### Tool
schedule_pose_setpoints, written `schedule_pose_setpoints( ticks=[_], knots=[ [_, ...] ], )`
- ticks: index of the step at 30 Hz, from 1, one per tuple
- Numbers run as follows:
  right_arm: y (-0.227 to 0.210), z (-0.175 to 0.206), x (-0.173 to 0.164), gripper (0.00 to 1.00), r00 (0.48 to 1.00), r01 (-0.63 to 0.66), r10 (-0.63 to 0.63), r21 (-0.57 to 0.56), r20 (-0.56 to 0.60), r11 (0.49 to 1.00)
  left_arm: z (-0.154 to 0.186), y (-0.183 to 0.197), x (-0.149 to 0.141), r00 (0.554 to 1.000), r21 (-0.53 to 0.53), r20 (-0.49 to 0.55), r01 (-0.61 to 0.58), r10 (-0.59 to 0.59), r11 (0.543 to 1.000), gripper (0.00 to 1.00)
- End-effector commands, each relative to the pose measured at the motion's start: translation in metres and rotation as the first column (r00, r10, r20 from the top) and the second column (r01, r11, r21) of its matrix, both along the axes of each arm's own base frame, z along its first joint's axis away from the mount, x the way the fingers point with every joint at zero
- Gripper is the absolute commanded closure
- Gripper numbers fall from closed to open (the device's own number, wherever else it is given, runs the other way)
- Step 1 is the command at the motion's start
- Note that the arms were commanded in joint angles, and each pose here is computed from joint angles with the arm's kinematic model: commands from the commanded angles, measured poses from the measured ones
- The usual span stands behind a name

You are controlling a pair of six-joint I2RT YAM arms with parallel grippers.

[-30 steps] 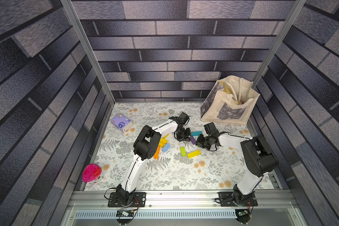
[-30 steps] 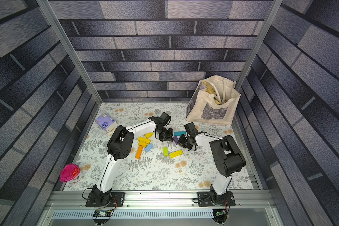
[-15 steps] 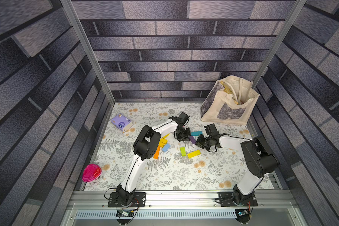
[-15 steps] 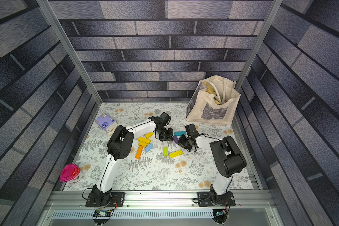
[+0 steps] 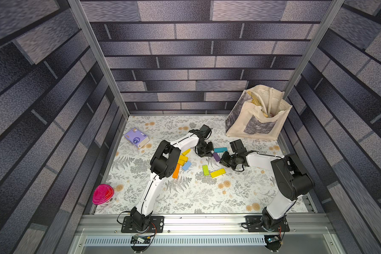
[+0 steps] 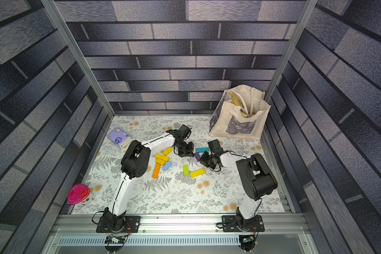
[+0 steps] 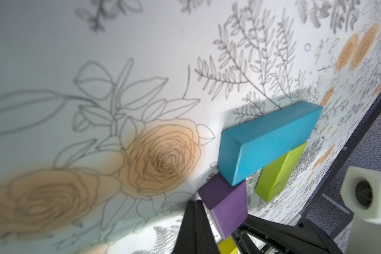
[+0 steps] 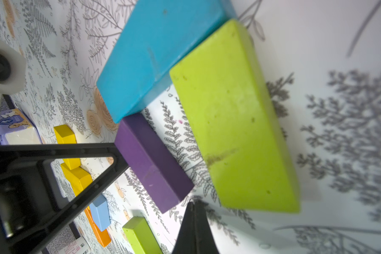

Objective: Assemble the letter p with building blocks
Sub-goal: Assemble the building block at the center of the board.

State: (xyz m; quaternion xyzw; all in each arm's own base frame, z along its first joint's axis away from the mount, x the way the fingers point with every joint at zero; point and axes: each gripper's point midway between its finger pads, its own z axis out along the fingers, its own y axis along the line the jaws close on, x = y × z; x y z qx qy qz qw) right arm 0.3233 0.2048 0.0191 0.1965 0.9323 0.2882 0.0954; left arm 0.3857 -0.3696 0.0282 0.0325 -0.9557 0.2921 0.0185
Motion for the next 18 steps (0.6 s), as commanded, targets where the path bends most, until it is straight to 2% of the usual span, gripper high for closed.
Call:
schedule_pose_setpoints(
  ticks=[1,18],
  knots=[
    [-0.0082,-0.0192,-0.0224,1.0,0.996,0.002,-0.006,-0.047,-0.091,0.999,-0.0242,0.0115,-0.0007,0.999,0.077,-0.037,-0.018,0.021,0.997,1.0],
    [-0.0067,-0.0222,-0.0232,1.0,0.995,-0.002,-0.003,-0.045,-0.099,0.999,-0.0221,0.0057,0.0091,0.999,0.072,-0.028,-0.023,0.025,0.997,1.0]
  ],
)
